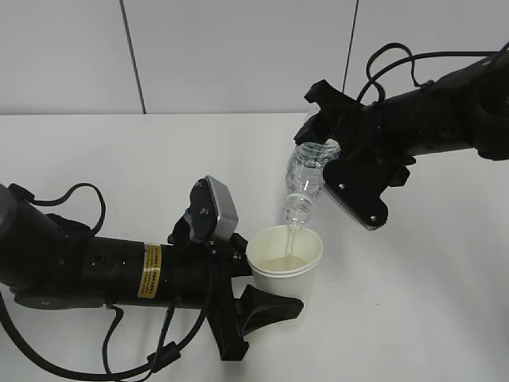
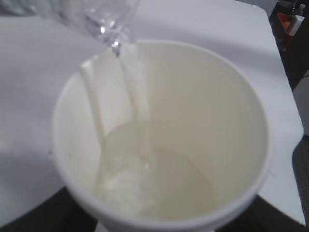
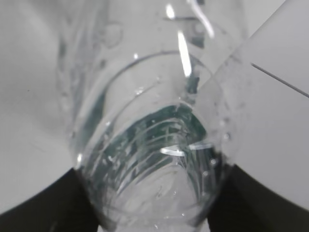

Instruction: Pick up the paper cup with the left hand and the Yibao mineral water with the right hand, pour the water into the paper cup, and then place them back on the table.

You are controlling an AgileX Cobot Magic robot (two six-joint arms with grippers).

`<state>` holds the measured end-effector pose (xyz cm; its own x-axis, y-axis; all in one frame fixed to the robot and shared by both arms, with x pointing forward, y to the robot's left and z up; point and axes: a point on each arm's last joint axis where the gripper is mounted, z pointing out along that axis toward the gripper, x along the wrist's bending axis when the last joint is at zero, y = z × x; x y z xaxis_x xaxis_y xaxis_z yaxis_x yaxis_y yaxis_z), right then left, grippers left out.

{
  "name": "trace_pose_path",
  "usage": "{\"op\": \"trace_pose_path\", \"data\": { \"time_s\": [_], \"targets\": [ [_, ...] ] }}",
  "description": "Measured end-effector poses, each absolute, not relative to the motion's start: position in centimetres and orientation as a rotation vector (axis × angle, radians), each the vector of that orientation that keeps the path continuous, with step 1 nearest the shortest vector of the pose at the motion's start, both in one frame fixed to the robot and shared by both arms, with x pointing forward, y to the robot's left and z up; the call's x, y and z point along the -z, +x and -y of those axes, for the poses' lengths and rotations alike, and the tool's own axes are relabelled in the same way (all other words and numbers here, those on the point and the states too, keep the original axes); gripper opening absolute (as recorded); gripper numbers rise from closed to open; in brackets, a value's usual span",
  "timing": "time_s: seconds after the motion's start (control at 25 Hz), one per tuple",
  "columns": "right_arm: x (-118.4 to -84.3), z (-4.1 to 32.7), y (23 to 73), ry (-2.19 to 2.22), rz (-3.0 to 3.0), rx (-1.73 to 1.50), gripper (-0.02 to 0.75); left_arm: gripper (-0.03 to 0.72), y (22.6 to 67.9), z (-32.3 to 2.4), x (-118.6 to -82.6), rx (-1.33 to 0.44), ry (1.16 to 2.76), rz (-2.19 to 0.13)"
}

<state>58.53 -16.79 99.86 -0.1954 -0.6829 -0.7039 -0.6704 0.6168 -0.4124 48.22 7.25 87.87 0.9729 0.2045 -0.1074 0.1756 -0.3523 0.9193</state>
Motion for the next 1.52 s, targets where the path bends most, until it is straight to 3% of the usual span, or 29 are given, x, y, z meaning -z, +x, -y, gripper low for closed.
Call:
{"op": "trace_pose_path", "data": {
  "time_s": [1.52],
  "targets": [
    [-99.86,16.80,58.54,-1.077,-1.904,0.019,0.414,0.444,48.22,-7.25,-87.87,-0.030,1.940,-0.273]
  ]
}}
